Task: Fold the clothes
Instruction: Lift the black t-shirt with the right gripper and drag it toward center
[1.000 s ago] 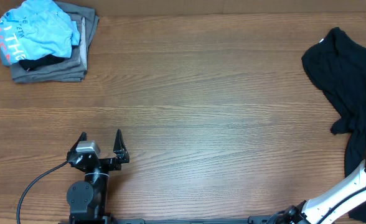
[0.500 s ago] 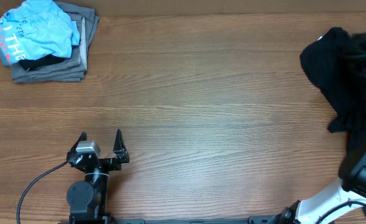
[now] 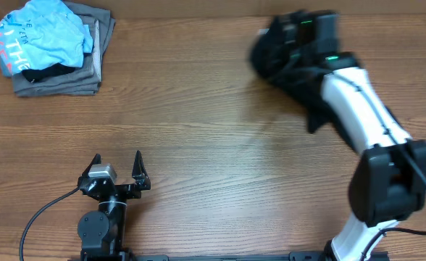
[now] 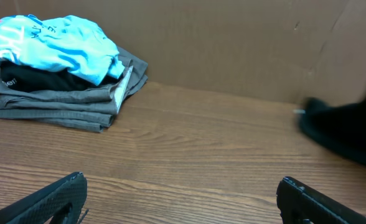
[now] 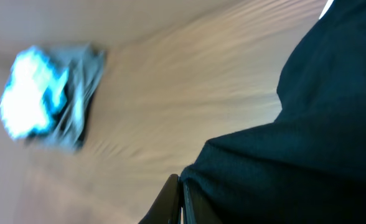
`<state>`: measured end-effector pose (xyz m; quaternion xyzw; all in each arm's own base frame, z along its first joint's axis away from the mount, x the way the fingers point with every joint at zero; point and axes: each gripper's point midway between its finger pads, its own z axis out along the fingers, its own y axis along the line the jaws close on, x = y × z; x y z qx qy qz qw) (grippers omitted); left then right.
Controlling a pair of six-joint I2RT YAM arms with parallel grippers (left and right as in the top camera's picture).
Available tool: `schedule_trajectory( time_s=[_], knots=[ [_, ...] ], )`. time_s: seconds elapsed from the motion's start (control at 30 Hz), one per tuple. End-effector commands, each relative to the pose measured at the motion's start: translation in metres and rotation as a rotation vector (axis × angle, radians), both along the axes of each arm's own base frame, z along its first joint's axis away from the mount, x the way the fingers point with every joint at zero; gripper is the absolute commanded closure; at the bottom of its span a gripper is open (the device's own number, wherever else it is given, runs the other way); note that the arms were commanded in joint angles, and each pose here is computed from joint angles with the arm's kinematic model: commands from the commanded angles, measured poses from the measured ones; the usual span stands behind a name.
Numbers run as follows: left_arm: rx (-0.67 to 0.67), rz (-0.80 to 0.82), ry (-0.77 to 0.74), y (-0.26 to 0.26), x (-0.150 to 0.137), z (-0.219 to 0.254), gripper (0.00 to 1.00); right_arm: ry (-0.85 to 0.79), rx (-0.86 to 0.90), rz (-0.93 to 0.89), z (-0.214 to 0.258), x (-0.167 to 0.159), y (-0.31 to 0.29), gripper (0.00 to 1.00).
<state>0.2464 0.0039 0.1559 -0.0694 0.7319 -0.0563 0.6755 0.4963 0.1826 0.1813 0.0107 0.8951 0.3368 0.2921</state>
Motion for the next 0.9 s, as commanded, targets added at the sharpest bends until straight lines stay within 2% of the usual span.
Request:
schedule_trajectory(
  time_s=[0.0,0.17,0.33,0.37,0.4,0.43,0.57,0.73,0.87],
  knots=[
    [0.023,-0.006,-0.004,-0.001,0.000,0.000,0.00,-0.012,0.027,0.201,0.011,-0.044,0.092,0.96],
    [0.023,-0.006,-0.004,-0.001,0.000,0.000,0.00,0.013,0.036,0.367,0.011,-0.108,0.179,0.96],
    [0.023,-0.006,-0.004,-0.001,0.000,0.000,0.00,-0.010,0.008,0.391,0.015,-0.131,0.205,0.96],
    [0.023,-0.006,-0.004,-0.001,0.000,0.000,0.00,-0.019,0.000,0.379,0.017,-0.129,0.204,0.86],
    [0.023,-0.006,-0.004,-0.001,0.000,0.000,0.00,-0.030,-0.004,0.369,0.020,-0.128,0.202,0.59],
    [0.023,-0.006,-0.004,-0.001,0.000,0.000,0.00,-0.057,-0.019,0.327,0.027,-0.118,0.192,0.15],
    [0.023,-0.006,-0.004,-0.001,0.000,0.000,0.00,-0.142,-0.107,0.172,0.040,-0.077,0.141,0.00],
    [0.023,-0.006,-0.004,-0.001,0.000,0.000,0.00,-0.074,-0.149,-0.003,0.035,-0.041,0.055,0.00],
    [0.023,-0.006,-0.004,-0.001,0.000,0.000,0.00,0.092,-0.061,0.012,0.021,-0.050,0.016,0.00]
  ],
)
